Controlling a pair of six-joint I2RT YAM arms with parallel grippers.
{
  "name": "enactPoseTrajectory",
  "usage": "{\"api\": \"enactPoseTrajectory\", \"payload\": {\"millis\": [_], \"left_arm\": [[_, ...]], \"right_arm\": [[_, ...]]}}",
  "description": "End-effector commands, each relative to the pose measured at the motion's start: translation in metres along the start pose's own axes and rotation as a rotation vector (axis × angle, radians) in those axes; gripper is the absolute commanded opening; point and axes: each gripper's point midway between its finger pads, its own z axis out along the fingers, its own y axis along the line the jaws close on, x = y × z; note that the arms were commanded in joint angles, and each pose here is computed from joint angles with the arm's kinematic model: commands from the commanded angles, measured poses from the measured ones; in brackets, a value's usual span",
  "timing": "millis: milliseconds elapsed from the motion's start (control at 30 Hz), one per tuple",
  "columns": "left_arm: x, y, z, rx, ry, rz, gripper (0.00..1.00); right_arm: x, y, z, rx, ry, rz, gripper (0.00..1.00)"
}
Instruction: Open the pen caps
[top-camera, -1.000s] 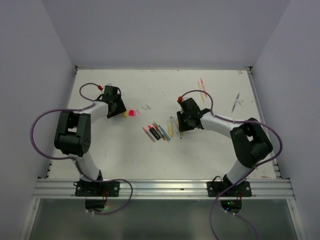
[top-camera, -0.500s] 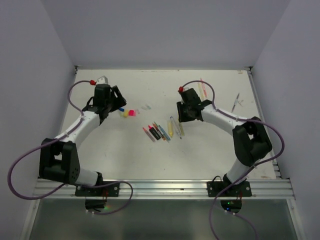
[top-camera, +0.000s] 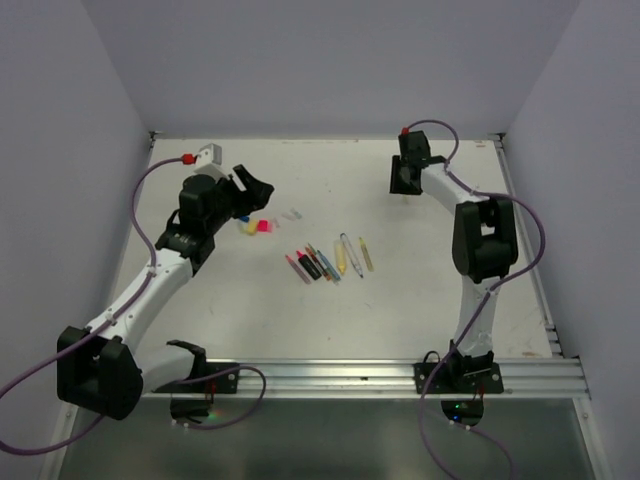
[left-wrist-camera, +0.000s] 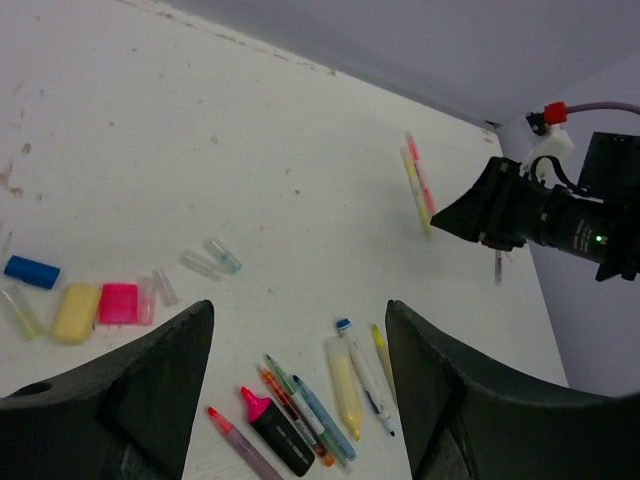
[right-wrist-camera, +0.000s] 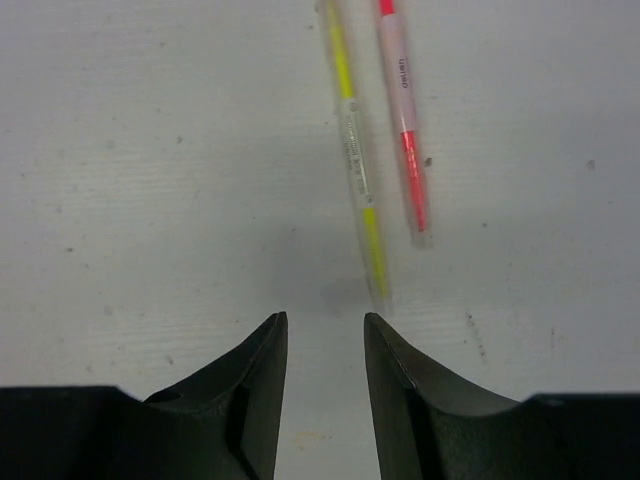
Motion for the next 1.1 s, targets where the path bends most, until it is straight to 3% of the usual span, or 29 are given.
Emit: {"api": "enactPoseTrajectory", "payload": {"millis": [0,567,733,867,1067], "left_arm": [[-0.011,-0.022,-0.004,0.097,-0.036,0.014,0.73],[0.000,-0.022,-0.005,0.128,-0.007,0.030,0.73],[0.000,-0.022,-0.004,0.128,-0.002,0.037,0.73],[0.004,-0.022,-0.002,0.129,0.012,0.029,0.73],[0.018,-0.023,0.006,0.152,0.074,-0.004,0.73]], "right_arm": [[-0.020,-0.016,0.006,0.050,-0.019,-0.036,0.41],[0.007,-0.029,0.053,0.025,0.066,0.003,0.34],[0.015,-0.025,0.061,0.004,0.092,0.009,0.25],[0.016,-0.017,0.060,-0.041,0.103,0.011,0.01],[0.012,0.024,0.044,-0.195,0.040,-0.104,0.00]]}}
